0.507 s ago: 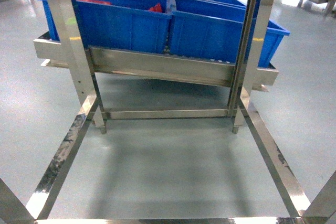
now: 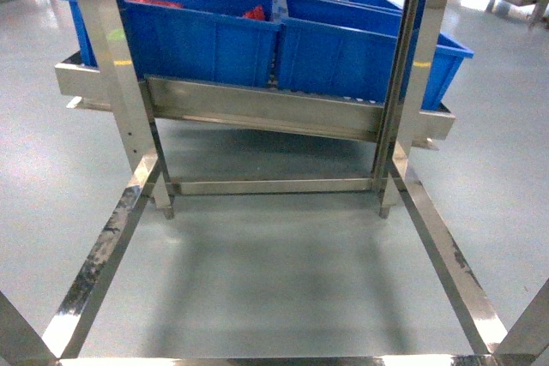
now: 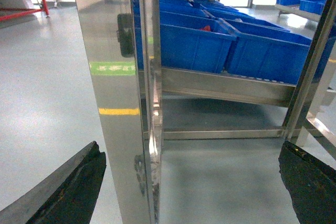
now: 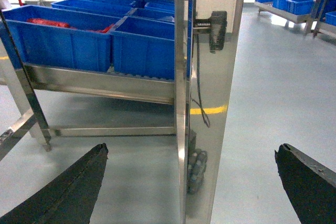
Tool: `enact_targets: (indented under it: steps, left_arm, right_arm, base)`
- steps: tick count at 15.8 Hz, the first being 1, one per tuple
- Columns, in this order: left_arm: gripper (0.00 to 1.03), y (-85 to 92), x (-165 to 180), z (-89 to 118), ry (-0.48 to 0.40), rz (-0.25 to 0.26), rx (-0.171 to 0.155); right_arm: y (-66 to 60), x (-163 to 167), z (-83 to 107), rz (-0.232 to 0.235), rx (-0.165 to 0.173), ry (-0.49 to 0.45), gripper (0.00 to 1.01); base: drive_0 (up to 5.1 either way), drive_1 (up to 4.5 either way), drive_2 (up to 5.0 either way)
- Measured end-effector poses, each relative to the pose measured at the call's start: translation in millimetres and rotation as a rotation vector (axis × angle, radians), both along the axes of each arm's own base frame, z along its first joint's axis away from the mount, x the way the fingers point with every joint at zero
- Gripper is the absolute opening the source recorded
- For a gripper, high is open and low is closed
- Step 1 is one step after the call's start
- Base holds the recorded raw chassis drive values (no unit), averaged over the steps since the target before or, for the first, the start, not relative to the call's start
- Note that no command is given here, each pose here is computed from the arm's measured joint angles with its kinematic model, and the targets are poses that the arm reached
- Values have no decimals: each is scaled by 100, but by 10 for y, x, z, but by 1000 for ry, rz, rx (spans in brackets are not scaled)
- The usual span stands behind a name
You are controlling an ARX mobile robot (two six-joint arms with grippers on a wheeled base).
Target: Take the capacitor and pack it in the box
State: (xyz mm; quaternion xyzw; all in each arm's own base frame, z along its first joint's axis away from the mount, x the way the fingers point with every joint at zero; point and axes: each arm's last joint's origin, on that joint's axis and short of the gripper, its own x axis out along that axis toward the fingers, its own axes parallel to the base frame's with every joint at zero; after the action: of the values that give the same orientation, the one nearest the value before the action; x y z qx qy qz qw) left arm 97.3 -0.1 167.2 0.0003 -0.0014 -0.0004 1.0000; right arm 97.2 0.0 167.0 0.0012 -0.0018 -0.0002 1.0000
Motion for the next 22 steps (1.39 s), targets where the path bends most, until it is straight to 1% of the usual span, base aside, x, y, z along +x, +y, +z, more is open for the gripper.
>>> enact_targets:
  steps: [22]
  left_arm:
    - [98, 1, 0, 0, 0, 2, 0]
  right_arm:
    - [0, 0, -1, 0, 0, 1, 98]
  base:
    - [0, 0, 0]
